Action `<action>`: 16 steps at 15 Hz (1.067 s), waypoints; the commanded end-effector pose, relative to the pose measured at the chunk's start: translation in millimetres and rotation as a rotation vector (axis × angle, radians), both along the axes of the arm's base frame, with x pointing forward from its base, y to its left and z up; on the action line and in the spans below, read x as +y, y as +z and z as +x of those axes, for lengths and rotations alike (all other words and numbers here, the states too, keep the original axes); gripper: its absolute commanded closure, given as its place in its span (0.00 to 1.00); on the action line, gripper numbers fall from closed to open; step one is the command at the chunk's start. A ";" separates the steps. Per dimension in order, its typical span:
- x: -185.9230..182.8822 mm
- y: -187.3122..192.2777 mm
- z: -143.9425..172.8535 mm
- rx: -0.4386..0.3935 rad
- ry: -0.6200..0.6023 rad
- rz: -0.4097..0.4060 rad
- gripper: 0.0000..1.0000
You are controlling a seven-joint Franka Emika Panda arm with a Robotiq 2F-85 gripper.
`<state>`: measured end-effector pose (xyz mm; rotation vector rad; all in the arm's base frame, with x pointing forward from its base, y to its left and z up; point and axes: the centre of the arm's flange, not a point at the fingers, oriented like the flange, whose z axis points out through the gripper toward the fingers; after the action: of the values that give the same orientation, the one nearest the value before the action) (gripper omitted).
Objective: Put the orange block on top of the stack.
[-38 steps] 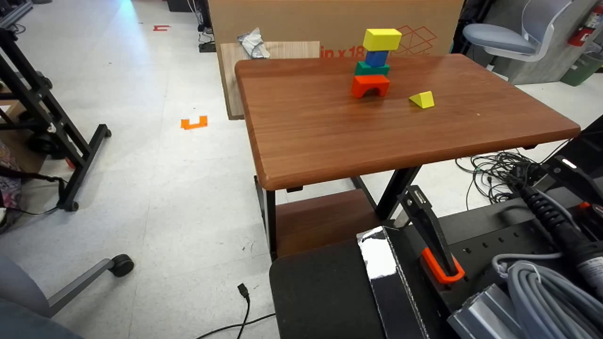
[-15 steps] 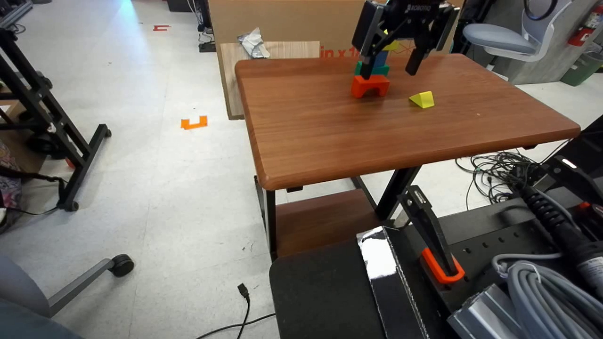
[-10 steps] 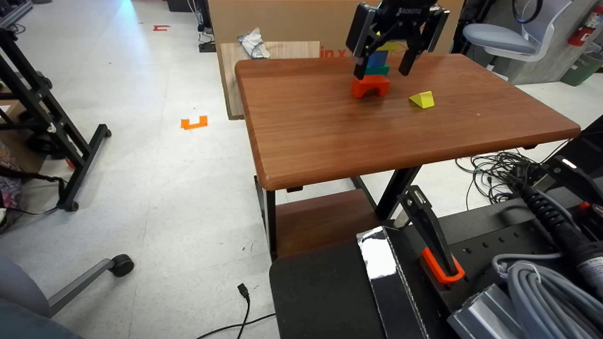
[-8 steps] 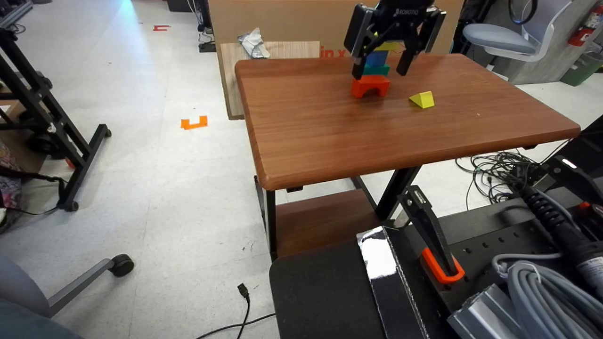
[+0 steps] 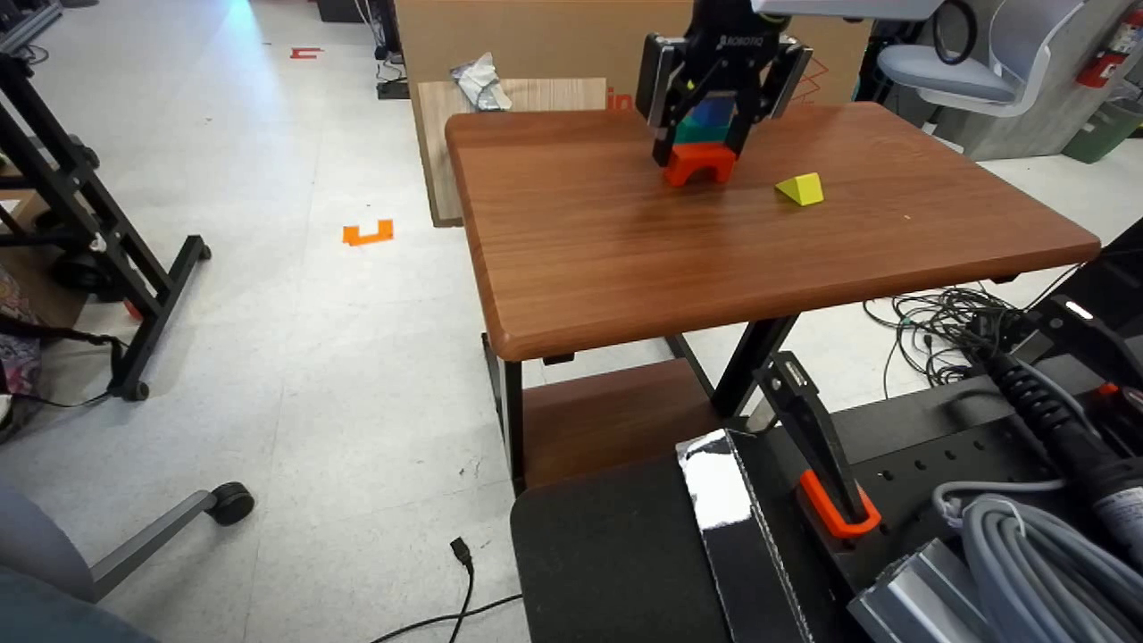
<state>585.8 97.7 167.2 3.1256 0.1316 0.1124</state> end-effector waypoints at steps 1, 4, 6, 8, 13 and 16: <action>5.7 1.5 10.8 0.018 -0.056 -0.022 0.51; 2.3 11.8 7.1 0.006 -0.105 -0.027 0.59; -2.7 23.2 0.2 0.012 -0.127 -0.013 0.59; -4.5 36.5 -7.0 0.015 -0.139 0.001 0.59; -12.7 77.3 -15.0 0.052 -0.178 0.005 0.59; -26.1 101.4 -4.9 0.016 -0.211 -0.002 0.59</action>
<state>580.9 85.4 239.6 3.1203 -0.1416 0.0492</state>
